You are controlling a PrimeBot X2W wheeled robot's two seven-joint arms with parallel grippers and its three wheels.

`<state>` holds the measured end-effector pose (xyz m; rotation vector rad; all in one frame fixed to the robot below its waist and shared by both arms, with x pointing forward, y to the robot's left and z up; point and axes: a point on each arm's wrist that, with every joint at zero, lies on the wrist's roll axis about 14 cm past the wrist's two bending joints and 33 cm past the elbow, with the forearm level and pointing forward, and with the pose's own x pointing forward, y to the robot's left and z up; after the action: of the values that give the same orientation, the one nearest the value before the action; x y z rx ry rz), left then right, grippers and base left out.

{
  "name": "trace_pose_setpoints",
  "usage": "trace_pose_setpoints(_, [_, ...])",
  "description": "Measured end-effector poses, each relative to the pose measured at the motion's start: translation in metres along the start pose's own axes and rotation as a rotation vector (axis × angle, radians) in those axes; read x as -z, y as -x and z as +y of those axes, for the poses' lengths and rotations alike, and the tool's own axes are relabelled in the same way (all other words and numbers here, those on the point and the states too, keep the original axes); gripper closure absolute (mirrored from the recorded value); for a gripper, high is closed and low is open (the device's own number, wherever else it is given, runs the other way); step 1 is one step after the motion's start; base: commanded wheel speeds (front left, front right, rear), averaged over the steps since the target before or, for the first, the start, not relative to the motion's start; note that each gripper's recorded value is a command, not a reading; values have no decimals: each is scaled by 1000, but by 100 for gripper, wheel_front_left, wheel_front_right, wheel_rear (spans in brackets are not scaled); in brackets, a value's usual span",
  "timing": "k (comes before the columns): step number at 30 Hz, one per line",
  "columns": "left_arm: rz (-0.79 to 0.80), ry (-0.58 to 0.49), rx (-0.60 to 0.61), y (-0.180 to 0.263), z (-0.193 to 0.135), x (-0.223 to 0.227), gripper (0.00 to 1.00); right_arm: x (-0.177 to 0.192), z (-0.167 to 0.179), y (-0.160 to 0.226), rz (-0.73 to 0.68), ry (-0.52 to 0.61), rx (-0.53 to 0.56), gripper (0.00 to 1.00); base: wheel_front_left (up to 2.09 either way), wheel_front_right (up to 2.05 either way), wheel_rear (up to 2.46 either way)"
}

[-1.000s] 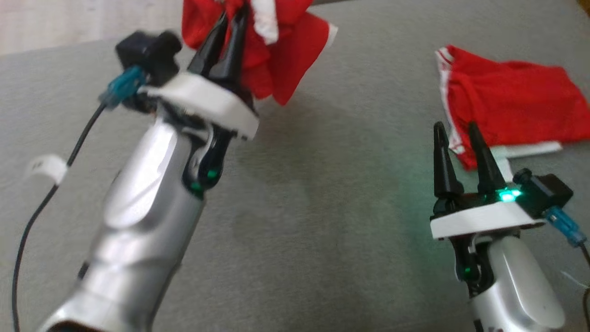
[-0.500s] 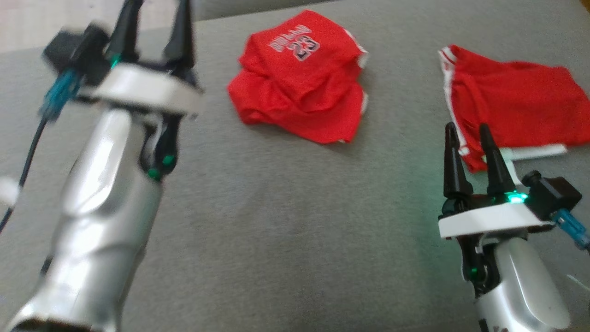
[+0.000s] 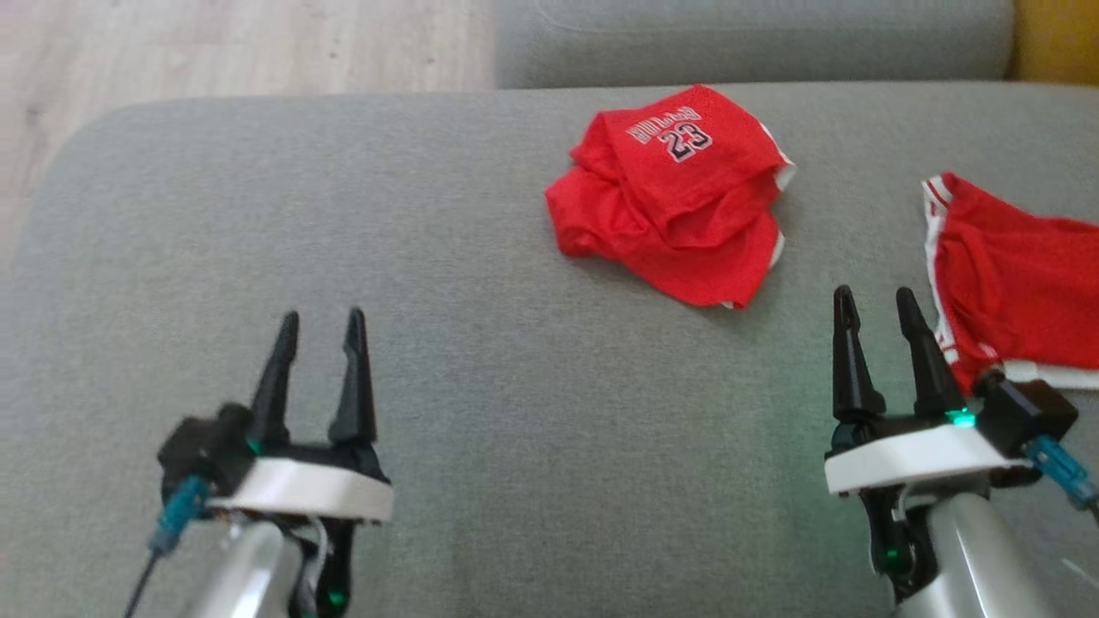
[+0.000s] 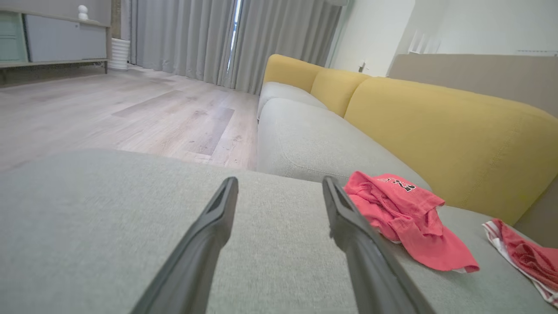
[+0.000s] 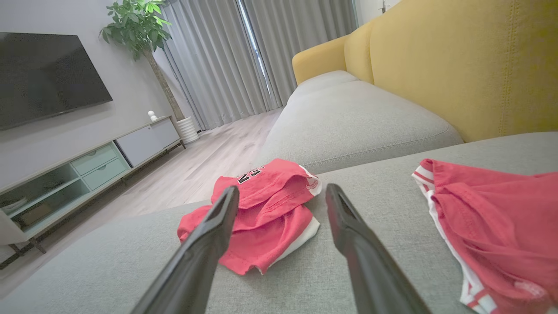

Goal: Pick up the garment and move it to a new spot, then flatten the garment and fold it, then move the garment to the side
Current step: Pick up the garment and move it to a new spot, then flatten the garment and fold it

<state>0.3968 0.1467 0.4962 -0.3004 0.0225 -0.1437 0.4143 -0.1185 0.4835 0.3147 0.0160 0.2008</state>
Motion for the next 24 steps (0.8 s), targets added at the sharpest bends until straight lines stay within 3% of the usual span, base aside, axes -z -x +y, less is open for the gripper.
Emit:
trace_pose_setpoints(9, [-69,32,-37,14,0,-16,0,26,32,-6,128,83,-107,0,0,0,0])
trace_pose_setpoints(16, [-43,51,-87,20,12,-5,0,65,57,-35,318,306,-226,0,0,0,0])
trace_pose_setpoints(24, [-46,56,-135,17,26,-5,0,107,37,-61,501,544,-250,0,0,0,0])
